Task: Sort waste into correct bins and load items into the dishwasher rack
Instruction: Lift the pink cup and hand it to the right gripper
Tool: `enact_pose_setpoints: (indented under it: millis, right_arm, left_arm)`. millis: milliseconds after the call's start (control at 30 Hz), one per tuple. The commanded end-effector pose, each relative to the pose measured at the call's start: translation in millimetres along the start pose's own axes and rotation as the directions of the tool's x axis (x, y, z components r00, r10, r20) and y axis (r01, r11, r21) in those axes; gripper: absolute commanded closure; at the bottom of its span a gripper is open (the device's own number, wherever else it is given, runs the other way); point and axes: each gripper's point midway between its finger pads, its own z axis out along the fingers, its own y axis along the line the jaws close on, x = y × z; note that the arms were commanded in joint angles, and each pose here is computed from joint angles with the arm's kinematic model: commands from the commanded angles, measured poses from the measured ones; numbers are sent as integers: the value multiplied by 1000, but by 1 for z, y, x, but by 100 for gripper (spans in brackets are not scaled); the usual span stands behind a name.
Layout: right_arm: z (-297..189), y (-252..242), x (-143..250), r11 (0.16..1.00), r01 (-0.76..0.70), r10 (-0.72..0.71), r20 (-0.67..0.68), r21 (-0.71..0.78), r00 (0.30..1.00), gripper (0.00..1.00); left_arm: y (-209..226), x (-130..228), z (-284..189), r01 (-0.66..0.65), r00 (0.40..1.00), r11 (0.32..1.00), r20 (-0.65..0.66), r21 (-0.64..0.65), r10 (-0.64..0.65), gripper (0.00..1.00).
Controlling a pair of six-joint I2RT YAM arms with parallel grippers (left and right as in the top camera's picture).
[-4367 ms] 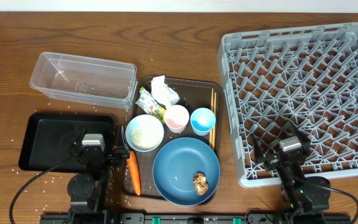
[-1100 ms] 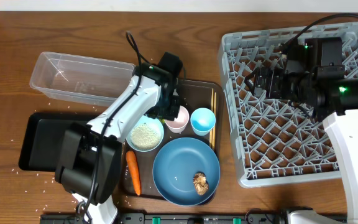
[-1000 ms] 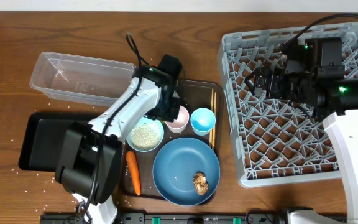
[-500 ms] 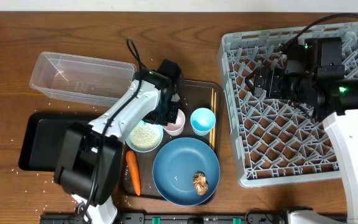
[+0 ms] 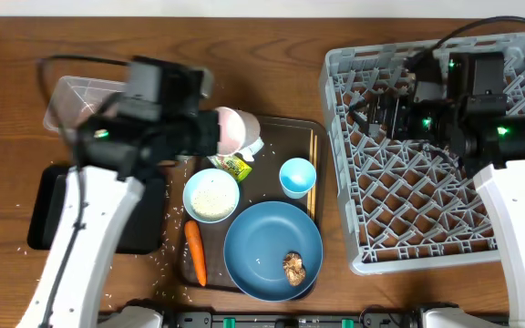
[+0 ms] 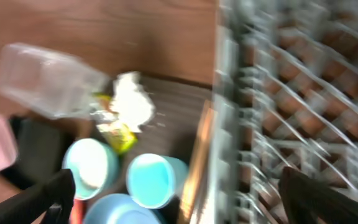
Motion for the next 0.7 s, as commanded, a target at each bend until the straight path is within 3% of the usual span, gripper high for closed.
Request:
enact_pose_setpoints:
  millis: [0, 100, 300, 467, 667]
  right_arm:
    - [-20, 65, -8, 920, 156, -147, 53, -359, 988, 7]
    - [-37, 114, -3, 758, 308, -281, 139, -575, 950, 12]
    - [-36, 162, 13, 617, 447, -413, 218, -648, 885, 15]
    - [-34, 188, 28, 516, 543, -500, 282, -663, 819, 9]
    - [-29, 200, 33, 487, 587, -535, 310, -647, 786, 8]
  left_arm:
    - [-38, -3, -22, -56, 998, 940, 10, 337, 56, 94]
    - [-59, -5, -35, -79, 997, 844, 21, 530, 80, 94]
    - [-91, -5, -53, -78, 995, 657, 18, 750, 98, 94]
    - [-100, -5, -64, -72, 995, 590, 17, 805, 98, 94]
    - [-103, -4, -69, -59, 996, 560, 9, 826, 93, 94]
